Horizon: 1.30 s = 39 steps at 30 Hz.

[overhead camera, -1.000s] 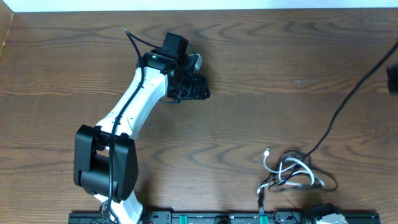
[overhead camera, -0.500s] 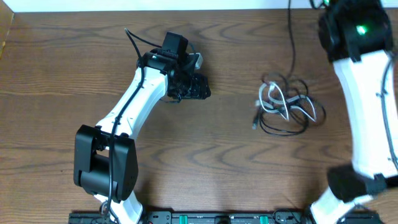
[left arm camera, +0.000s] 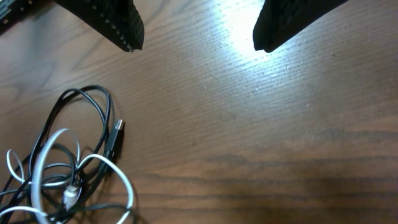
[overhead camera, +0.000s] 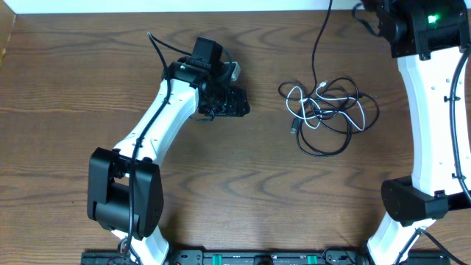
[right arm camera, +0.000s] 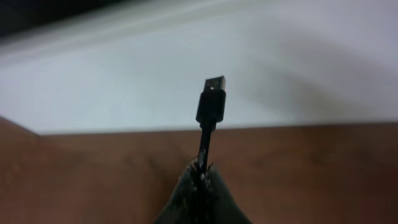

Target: Untangle cables

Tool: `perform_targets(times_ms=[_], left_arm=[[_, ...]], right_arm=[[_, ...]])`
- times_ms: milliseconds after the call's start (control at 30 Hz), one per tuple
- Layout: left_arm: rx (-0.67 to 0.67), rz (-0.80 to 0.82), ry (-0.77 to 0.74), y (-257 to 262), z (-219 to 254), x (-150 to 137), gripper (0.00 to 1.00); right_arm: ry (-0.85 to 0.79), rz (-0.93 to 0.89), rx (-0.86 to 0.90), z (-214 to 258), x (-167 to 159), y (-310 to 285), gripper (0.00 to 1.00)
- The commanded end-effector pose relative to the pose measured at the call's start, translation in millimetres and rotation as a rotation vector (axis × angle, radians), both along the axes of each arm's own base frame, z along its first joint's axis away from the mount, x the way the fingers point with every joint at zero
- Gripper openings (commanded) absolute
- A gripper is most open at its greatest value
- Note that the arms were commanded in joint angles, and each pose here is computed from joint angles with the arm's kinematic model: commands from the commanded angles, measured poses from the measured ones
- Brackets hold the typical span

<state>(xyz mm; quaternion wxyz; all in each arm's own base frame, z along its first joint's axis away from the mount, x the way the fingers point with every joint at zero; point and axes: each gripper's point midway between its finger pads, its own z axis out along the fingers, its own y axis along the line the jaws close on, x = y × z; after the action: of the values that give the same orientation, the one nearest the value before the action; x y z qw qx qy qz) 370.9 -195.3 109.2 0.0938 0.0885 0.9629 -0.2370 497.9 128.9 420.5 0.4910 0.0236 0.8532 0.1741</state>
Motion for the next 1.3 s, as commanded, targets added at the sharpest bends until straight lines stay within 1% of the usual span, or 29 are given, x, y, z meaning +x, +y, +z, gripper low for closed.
perform_targets(times_ms=[0,67,100,133,200,233,267,300,333,533,733,867,933,967,1000,1033,1067,1267], left_arm=[[-0.012,-0.008,-0.029,-1.7,8.6,4.4,0.62],[-0.013,-0.008,-0.029,-1.8,8.7,4.5,0.61],[-0.013,-0.009,-0.028,-2.0,8.6,4.2,0.61],[-0.013,-0.008,-0.028,-1.7,8.6,4.2,0.62],[-0.018,-0.011,-0.027,-2.7,9.0,3.8,0.62],[-0.023,-0.015,-0.027,-4.7,9.5,3.2,0.62],[-0.024,-0.019,-0.028,-6.3,9.6,2.8,0.62],[-0.025,-0.025,-0.032,-8.8,9.9,2.3,0.62],[-0.027,-0.033,-0.036,-12.0,10.3,1.8,0.62],[-0.066,-0.099,-0.101,-55.4,16.3,-1.4,0.62],[-0.159,-0.117,-0.179,-117.4,18.9,3.5,0.62],[-0.213,-0.114,-0.220,-152.2,12.8,9.1,0.62],[-0.183,-0.064,-0.225,-157.4,0.7,14.3,0.62],[-0.148,-0.030,-0.227,-156.0,-8.3,17.4,0.62],[-0.083,0.031,-0.232,-151.6,-22.8,22.2,0.63],[-0.052,0.054,-0.237,-149.9,-30.4,24.1,0.66],[-0.037,0.061,-0.242,-150.7,-36.2,24.8,0.66],[-0.071,0.025,-0.279,-177.8,-47.2,22.7,0.69]], right_arm=[[0.071,0.049,-0.075,-27.7,1.0,3.0,0.06],[0.123,0.061,-0.103,-45.7,1.4,3.1,0.13],[0.158,0.070,-0.121,-58.9,2.7,3.4,0.19],[0.186,0.071,-0.128,-68.9,4.2,3.7,0.29],[0.223,0.070,-0.134,-82.3,6.6,2.8,0.58],[0.252,0.066,-0.138,-92.9,8.7,1.1,0.80],[0.267,0.063,-0.141,-98.3,9.7,-0.9,0.89],[0.279,0.058,-0.142,-101.3,9.6,-4.0,0.96],[0.288,0.051,-0.142,-103.2,9.6,-7.7,0.99],[0.374,-0.030,-0.136,-116.2,3.1,-50.8,0.99],[0.468,-0.110,-0.130,-129.4,-9.3,-94.9,0.99],[0.507,-0.140,-0.125,-134.4,-16.1,-110.9,0.99],[0.523,-0.146,-0.124,-136.9,-18.8,-114.4,0.99],[0.528,-0.147,-0.125,-137.6,-19.9,-115.4,0.99],[0.534,-0.137,-0.136,-138.6,-21.6,-115.2,0.99],[0.537,-0.126,-0.146,-139.4,-22.9,-114.7,0.99],[0.541,-0.119,-0.153,-140.1,-24.1,-114.2,0.99],[0.556,-0.096,-0.168,-143.6,-27.3,-109.2,0.99]])
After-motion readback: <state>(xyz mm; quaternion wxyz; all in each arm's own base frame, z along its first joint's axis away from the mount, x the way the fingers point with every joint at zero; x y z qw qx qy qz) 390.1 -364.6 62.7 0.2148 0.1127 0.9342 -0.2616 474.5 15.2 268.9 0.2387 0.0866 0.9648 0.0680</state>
